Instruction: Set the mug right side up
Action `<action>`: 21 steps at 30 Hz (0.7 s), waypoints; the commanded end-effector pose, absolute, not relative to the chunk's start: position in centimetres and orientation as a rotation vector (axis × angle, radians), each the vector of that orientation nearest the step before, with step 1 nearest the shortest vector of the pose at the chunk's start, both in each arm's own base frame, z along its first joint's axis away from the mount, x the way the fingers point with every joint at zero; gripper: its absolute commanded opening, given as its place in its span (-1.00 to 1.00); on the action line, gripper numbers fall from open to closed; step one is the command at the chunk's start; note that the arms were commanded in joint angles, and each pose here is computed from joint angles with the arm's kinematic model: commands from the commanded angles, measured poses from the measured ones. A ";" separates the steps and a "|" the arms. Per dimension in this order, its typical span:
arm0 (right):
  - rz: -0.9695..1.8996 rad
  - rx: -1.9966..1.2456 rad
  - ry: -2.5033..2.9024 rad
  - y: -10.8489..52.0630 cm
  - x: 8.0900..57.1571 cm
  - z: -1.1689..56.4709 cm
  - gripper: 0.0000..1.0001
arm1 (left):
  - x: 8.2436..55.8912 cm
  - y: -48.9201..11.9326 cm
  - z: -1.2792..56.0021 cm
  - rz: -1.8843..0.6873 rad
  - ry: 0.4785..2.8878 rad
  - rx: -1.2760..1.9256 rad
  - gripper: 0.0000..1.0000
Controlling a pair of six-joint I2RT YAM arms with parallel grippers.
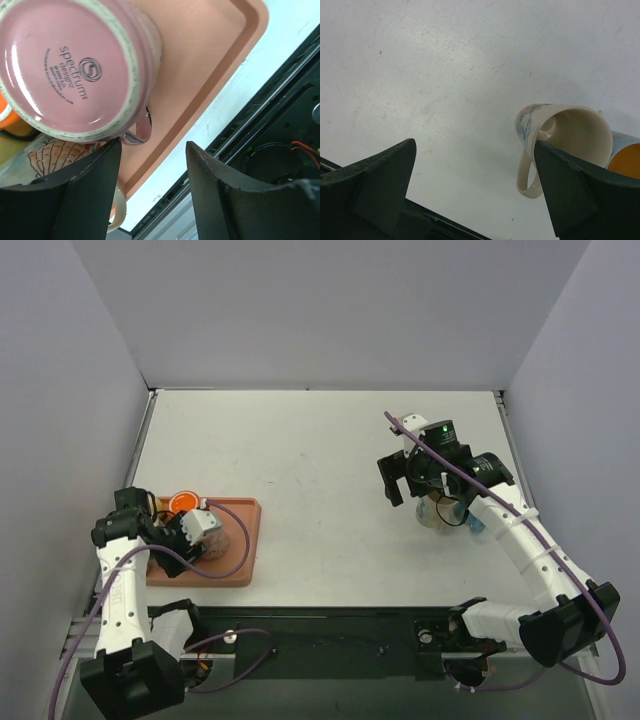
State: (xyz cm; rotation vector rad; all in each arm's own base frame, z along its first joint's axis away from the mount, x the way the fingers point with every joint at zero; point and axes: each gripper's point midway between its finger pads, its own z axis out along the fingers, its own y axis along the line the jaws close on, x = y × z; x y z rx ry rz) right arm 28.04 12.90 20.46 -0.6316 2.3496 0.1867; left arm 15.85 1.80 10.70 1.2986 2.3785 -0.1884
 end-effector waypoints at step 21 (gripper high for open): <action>0.234 -0.708 2.372 13.9 27.8 19.9 0.96 | 18.4 1.9 10.1 -0.083 2.342 1.015 0.24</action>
